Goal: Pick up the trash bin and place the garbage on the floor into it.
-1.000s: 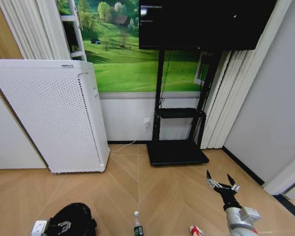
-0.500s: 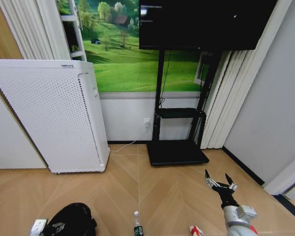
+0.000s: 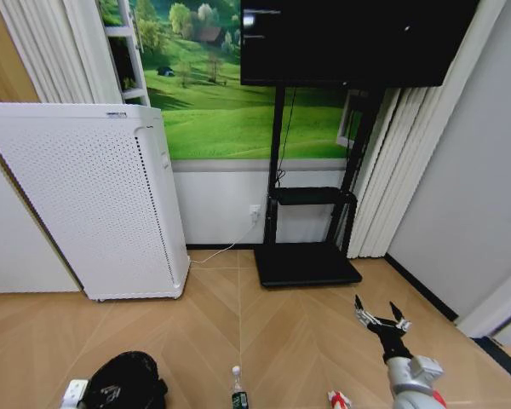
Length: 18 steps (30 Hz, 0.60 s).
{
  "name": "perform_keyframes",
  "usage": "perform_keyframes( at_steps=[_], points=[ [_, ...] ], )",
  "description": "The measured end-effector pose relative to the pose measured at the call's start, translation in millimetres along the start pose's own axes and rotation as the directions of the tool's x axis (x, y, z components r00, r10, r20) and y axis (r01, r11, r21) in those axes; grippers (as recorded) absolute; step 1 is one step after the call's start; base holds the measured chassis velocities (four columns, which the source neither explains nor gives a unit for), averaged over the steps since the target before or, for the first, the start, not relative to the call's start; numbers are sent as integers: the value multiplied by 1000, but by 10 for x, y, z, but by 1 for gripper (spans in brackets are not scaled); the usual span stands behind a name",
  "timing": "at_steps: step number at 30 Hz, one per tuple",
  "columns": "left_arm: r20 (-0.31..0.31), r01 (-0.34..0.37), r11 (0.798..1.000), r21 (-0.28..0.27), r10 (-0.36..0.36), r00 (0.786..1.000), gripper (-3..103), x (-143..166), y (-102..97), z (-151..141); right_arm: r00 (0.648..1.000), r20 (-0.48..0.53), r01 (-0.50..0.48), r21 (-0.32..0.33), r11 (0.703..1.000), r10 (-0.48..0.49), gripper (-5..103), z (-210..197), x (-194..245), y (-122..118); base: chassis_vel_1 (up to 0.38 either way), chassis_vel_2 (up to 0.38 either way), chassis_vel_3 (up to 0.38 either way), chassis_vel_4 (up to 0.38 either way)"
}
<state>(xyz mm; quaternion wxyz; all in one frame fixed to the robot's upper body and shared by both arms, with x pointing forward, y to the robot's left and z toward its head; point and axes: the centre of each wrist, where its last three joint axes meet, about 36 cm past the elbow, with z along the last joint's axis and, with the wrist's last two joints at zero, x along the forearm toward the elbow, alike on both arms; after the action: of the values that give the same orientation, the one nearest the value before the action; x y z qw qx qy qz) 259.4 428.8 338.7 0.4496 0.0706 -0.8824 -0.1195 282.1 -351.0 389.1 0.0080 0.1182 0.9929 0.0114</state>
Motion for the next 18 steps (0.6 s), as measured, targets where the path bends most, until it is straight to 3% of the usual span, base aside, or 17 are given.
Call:
perform_keyframes(
  at_steps=[1,5,8,9,12,18],
  points=[
    [-9,-7,1000,-10,7,1000,71,1,-5,41,1000,0,0,0,1000,0,100,1,-12,0,0,0,0,0],
    [-13,-12,1000,-24,12,1000,66,5,12,81,1000,-3,-1,1,1000,1,100,14,-19,-6,0,0,0,0],
    [-14,-11,999,-34,10,1000,49,-2,25,126,1000,-5,-2,3,1000,2,100,24,-21,-14,0,0,0,0],
    [-14,-11,999,-34,10,1000,49,-2,25,126,1000,-5,-2,3,1000,2,100,24,-21,-14,0,0,0,0],
    [-11,-11,999,-33,11,1000,36,-4,19,136,1000,-3,-1,3,1000,1,100,25,-21,-16,0,0,0,0],
    [-5,-11,999,-34,11,1000,33,-9,10,122,1000,-3,-1,3,1000,1,100,28,-15,-18,0,0,0,0]
  ],
)
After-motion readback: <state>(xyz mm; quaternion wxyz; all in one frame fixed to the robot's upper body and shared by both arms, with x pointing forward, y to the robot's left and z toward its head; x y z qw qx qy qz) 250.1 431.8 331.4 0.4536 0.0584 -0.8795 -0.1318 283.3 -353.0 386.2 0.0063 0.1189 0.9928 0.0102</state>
